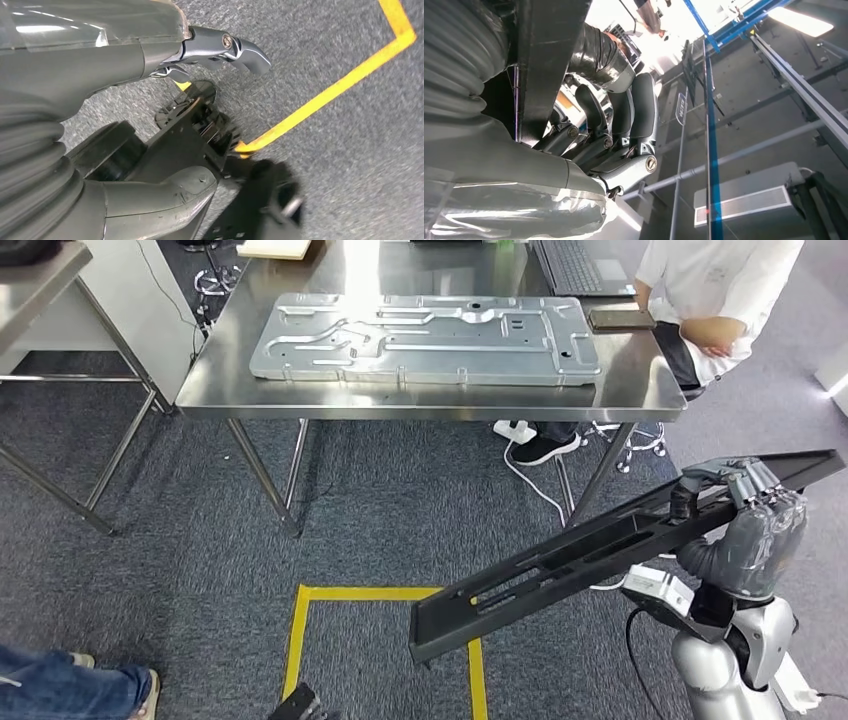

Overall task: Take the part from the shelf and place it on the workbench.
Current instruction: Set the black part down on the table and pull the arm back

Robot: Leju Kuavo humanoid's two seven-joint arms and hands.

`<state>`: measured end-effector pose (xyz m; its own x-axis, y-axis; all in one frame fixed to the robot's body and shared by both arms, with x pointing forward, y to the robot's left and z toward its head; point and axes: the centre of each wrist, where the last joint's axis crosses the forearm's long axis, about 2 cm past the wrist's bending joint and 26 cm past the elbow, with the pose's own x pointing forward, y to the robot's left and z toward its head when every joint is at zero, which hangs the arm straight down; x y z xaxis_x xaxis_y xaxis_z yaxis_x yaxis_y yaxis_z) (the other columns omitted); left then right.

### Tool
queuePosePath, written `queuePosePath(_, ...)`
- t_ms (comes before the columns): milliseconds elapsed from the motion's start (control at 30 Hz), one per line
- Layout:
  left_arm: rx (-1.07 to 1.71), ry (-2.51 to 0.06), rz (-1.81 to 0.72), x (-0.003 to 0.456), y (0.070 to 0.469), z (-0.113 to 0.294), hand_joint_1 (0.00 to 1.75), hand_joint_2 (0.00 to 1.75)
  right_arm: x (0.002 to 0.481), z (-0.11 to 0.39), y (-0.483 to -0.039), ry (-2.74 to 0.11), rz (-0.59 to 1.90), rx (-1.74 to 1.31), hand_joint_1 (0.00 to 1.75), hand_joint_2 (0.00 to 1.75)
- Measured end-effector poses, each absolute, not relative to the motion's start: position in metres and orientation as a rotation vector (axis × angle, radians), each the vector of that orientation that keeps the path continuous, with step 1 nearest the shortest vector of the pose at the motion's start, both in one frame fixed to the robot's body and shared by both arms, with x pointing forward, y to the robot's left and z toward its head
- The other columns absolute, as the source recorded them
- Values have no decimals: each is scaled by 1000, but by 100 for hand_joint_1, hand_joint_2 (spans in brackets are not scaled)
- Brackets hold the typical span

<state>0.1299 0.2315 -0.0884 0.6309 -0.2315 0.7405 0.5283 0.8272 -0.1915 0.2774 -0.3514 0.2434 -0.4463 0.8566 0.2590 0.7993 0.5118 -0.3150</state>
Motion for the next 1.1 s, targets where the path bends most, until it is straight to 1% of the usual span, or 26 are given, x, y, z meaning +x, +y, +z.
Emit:
queuePosePath(700,-419,-764,-454,126,231,-89,0,175,275,240,-353,-2364,210,-1374,175,175)
queuePosePath(967,-414,-764,-460,128,235,-89,0,175,267,237,-359,-2340,201,-1403,175,175)
queuePosePath(1100,-421,-757,-462,121,234,-91,0,175,259,233,-363,-2322,203,-1415,175,175)
